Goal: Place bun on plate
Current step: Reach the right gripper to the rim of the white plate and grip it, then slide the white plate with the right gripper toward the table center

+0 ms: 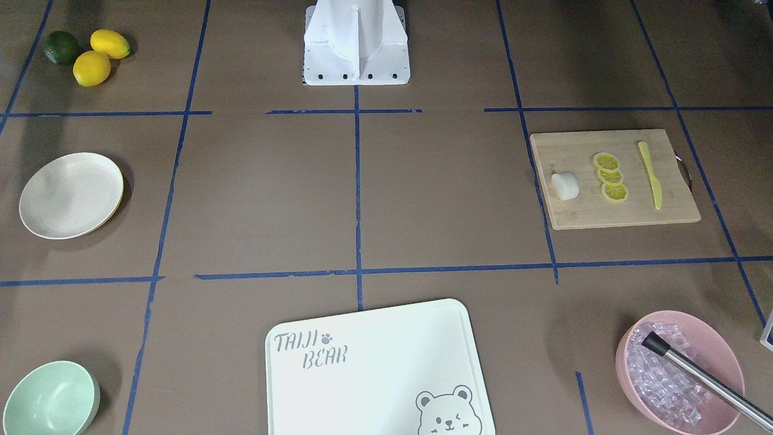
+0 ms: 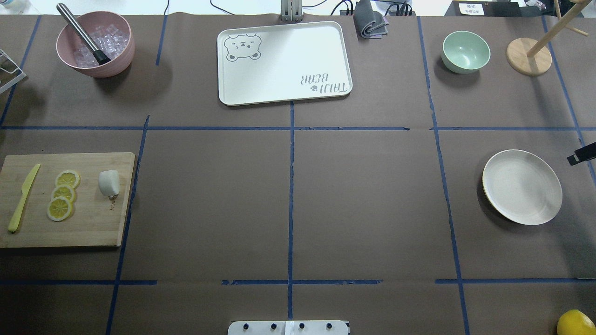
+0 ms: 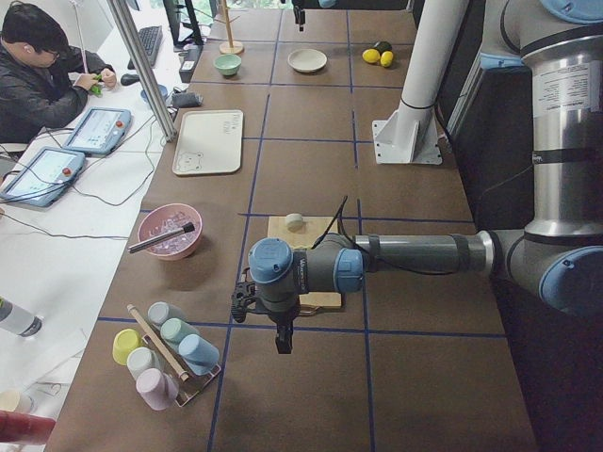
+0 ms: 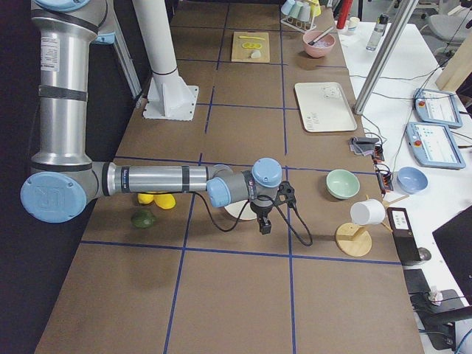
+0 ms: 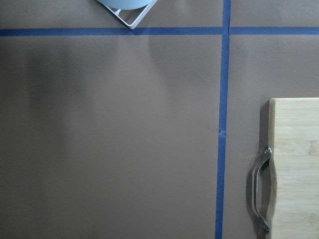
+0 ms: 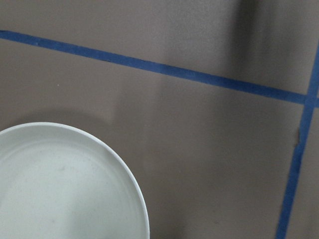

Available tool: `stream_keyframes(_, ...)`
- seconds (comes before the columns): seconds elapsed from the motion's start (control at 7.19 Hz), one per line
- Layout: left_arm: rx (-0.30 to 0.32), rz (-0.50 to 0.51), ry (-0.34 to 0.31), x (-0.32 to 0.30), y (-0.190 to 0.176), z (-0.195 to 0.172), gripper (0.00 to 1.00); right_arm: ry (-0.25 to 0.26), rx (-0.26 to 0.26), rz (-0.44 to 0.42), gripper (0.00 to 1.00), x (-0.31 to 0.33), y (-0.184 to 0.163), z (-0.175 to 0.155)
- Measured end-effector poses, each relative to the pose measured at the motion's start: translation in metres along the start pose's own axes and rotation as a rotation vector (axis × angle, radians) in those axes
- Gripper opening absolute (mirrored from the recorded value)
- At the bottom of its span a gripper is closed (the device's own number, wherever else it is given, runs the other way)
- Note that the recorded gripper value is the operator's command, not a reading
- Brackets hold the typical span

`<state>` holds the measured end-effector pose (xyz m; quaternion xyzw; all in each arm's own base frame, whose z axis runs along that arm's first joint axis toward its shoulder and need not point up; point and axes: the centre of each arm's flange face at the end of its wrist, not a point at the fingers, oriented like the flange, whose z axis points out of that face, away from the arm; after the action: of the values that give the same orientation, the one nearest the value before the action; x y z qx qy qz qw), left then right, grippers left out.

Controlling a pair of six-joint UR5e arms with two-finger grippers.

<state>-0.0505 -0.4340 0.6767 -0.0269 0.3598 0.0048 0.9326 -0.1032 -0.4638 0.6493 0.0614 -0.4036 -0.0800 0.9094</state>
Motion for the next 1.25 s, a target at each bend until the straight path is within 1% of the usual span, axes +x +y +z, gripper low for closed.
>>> stream_keyframes(0.14,0.000,0.001,0.000,0.000,0.000,0.000,1.00,-0.021,0.034,0.040,0.88,-0.009,0.006,0.026)
stream_keyframes(0.28,0.000,0.003,0.000,0.000,0.000,0.000,1.00,-0.045,0.061,0.066,0.58,-0.017,0.012,0.042)
stream_keyframes(0.42,0.000,0.003,0.000,0.001,0.000,0.000,1.00,-0.059,0.071,0.078,0.38,-0.020,0.018,0.048)
stream_keyframes(0.7,0.000,0.003,0.000,0.001,-0.001,0.000,1.00,-0.066,0.071,0.081,0.03,-0.019,0.025,0.051)
stream_keyframes(0.83,0.000,0.003,0.000,0.001,-0.001,0.000,1.00,-0.066,0.071,0.080,0.00,-0.019,0.025,0.052)
stream_keyframes(1.11,0.000,0.004,0.000,0.001,-0.001,0.000,1.00,-0.077,0.077,0.069,0.00,-0.025,0.022,0.048)
stream_keyframes(1.25,0.001,0.004,0.000,0.001,-0.001,0.000,1.00,-0.094,0.085,0.055,0.00,-0.038,0.016,0.041)
